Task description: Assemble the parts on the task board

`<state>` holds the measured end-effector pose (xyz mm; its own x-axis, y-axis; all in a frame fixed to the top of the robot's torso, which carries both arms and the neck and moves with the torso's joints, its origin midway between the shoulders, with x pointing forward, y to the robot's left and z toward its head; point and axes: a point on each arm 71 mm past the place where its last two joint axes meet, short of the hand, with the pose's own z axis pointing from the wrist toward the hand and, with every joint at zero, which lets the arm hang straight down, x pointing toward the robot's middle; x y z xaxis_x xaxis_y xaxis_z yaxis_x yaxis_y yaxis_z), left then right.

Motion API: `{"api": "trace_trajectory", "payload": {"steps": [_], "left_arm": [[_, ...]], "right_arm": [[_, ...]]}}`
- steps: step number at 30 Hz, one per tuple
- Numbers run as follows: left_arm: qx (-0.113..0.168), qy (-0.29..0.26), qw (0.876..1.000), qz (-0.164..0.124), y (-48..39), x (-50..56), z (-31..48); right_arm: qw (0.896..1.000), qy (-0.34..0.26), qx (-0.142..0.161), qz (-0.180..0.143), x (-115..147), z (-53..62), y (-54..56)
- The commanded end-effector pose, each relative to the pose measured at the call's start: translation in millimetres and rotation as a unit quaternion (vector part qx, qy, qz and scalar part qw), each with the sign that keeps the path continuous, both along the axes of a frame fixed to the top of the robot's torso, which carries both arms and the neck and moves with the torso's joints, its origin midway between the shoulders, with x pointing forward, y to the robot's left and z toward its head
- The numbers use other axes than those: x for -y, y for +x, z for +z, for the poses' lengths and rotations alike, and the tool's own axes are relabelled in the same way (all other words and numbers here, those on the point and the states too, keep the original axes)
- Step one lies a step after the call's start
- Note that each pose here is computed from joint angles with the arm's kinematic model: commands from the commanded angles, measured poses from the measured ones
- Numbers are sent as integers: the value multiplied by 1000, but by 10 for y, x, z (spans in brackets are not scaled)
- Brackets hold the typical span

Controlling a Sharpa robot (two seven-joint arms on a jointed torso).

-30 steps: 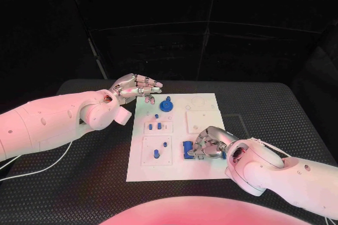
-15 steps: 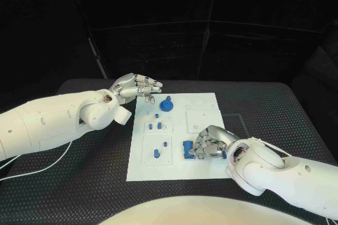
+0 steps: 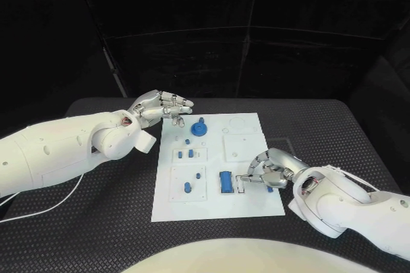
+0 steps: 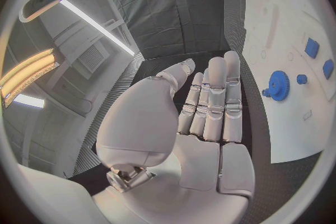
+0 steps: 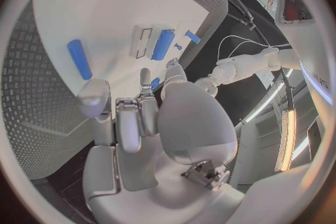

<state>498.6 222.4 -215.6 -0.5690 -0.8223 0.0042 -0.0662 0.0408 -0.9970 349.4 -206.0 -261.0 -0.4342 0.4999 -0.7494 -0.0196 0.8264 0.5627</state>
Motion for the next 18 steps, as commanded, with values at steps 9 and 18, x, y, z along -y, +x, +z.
{"api": "trace_trajectory", "payload": {"steps": [9, 18], "left_arm": [[3, -6, 1000, -5, -12, 15, 19], [3, -6, 1000, -3, -19, 0, 22]], "right_arm": [[999, -44, 24, -2, 355, 2, 64], [991, -127, 34, 14, 420, -30, 77]]}}
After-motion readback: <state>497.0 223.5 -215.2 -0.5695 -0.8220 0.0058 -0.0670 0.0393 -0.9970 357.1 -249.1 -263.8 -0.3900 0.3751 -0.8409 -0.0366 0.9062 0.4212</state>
